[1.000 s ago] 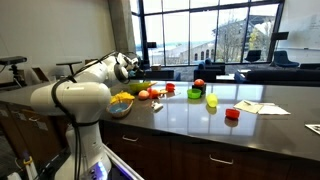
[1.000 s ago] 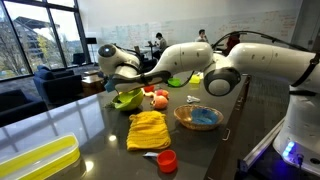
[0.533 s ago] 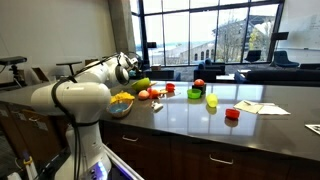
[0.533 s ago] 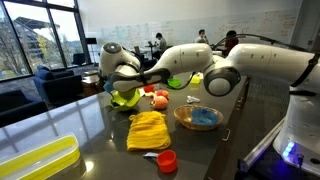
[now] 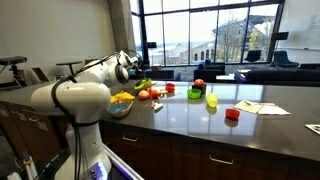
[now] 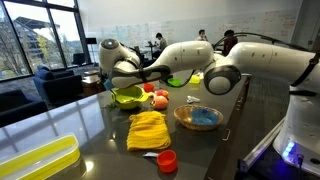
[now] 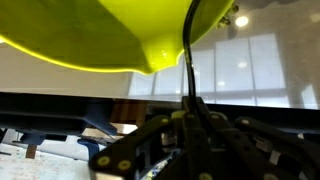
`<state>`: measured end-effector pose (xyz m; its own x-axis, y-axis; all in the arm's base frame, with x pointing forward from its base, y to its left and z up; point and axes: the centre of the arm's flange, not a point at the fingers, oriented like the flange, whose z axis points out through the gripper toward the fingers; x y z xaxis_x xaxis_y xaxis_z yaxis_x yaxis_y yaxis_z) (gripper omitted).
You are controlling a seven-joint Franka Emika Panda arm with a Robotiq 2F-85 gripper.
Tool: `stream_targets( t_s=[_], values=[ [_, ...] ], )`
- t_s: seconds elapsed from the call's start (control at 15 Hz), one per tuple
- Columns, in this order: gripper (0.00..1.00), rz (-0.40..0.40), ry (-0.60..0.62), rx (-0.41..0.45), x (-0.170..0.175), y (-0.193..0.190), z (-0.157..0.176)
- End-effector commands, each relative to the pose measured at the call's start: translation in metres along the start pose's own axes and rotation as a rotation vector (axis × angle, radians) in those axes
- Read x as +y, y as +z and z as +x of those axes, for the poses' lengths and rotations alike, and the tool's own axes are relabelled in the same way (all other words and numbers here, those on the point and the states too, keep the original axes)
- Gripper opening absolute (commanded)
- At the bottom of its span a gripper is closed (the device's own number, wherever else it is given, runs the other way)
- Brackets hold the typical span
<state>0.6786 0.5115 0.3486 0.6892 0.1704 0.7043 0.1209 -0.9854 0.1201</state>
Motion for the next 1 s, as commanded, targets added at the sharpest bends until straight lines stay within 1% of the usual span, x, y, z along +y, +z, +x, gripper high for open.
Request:
stream_targets(
  t_s=[0.0,0.4,0.73,0.93],
  values=[
    [0.01,-0.051,0.044,-0.022,0.036,-0.050,-0.043],
    [0.01,-0.145,0.121,-0.045,0.038,-0.058,-0.044],
    [0.01,-0.282,0.206,-0.055,0.044,-0.061,-0.047],
    [0.01,-0.381,0.259,-0.062,0.048,-0.062,-0.051]
  ],
)
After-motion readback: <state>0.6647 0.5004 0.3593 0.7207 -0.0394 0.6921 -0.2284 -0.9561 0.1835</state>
